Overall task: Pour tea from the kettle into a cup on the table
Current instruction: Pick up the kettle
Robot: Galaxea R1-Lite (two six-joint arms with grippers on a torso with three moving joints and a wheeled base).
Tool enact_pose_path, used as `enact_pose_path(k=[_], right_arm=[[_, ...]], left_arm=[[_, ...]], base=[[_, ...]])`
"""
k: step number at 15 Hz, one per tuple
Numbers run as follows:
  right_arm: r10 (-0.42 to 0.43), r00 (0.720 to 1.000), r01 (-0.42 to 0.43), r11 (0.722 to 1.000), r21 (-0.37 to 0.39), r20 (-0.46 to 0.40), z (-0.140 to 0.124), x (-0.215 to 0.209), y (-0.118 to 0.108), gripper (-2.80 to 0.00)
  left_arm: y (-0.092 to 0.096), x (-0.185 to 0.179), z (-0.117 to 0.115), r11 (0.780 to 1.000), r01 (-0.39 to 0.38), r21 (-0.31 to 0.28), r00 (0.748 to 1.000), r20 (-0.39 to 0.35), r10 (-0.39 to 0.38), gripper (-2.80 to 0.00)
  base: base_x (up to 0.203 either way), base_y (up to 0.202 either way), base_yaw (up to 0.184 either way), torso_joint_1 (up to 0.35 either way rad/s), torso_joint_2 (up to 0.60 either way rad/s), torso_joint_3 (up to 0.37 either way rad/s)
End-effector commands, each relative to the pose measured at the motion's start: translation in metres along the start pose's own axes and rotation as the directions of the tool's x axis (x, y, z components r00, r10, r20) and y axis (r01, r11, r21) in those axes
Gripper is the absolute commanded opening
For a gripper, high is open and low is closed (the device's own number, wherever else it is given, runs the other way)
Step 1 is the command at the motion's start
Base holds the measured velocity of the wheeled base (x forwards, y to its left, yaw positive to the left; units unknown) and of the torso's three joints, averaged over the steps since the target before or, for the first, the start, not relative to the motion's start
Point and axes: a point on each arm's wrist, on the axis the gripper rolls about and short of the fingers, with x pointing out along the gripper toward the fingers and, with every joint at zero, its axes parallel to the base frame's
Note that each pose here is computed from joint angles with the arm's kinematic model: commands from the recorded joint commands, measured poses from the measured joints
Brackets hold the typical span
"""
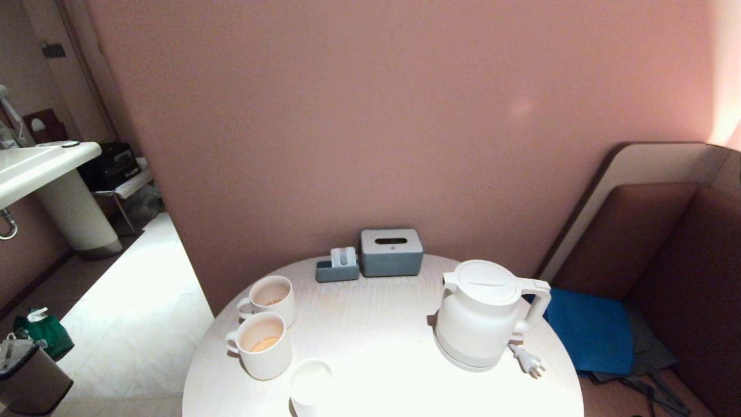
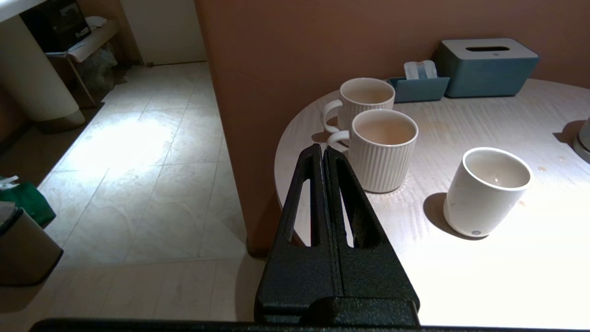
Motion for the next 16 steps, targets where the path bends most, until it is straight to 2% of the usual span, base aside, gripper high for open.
enact_pose_path(k=[1,5,6,8,9,11,13,15,16], right_arm=[[-0.002,1.0,0.002,1.0,0.001,-0.002,0.0,0.0,0.0,-2.8],[-0.006,1.0,0.006,1.0,-0.001,-0.002,0.0,0.0,0.0,-2.8],[-0.006,1.0,0.006,1.0,-0.025,0.001,0.001,0.0,0.0,-2.8],[-0.001,0.999,0.003,0.999,-0.052,0.048,0.025,-0.004,0.0,-2.8],[0.004,0.999,-0.002,0.999,-0.051,0.039,0.041,-0.001,-0.001,-2.8],[0.011,0.999,-0.012,0.999,-0.032,-0.046,0.074,0.019,-0.001,-2.8],[0.014,0.982,-0.016,1.0,-0.011,-0.189,0.094,0.063,-0.002,-2.8],[0.015,0.943,-0.018,1.0,-0.007,-0.332,0.091,0.115,-0.002,-2.8],[0.015,0.929,-0.02,1.0,-0.01,-0.37,0.082,0.138,-0.002,-2.8]], left_arm=[[0.0,0.0,0.0,1.0,0.0,-0.003,1.0,0.001,0.0,-2.8],[0.0,0.0,0.0,1.0,0.0,-0.003,1.0,0.0,0.0,-2.8],[0.0,0.0,0.0,1.0,0.0,-0.003,1.0,0.001,0.0,-2.8],[0.0,0.0,0.0,1.0,0.0,-0.003,1.0,-0.001,0.0,-2.8],[0.0,0.0,0.0,1.0,0.0,-0.003,1.0,0.001,0.0,-2.8],[0.0,0.0,0.0,1.0,0.0,-0.003,1.0,0.0,0.0,-2.8],[0.0,0.0,0.0,1.0,0.0,-0.003,1.0,-0.001,0.0,-2.8],[0.0,0.0,0.0,1.0,0.0,-0.003,1.0,0.0,0.0,-2.8],[0.0,0.0,0.0,1.0,0.0,-0.003,1.0,-0.001,0.0,-2.8]], base=[[0.0,0.0,0.0,0.0,0.0,0.0],[0.0,0.0,0.0,0.0,0.0,0.0],[0.0,0.0,0.0,0.0,0.0,0.0],[0.0,0.0,0.0,0.0,0.0,0.0],[0.0,0.0,0.0,0.0,0.0,0.0],[0.0,0.0,0.0,0.0,0.0,0.0],[0.0,0.0,0.0,0.0,0.0,0.0],[0.0,0.0,0.0,0.0,0.0,0.0],[0.0,0.0,0.0,0.0,0.0,0.0]])
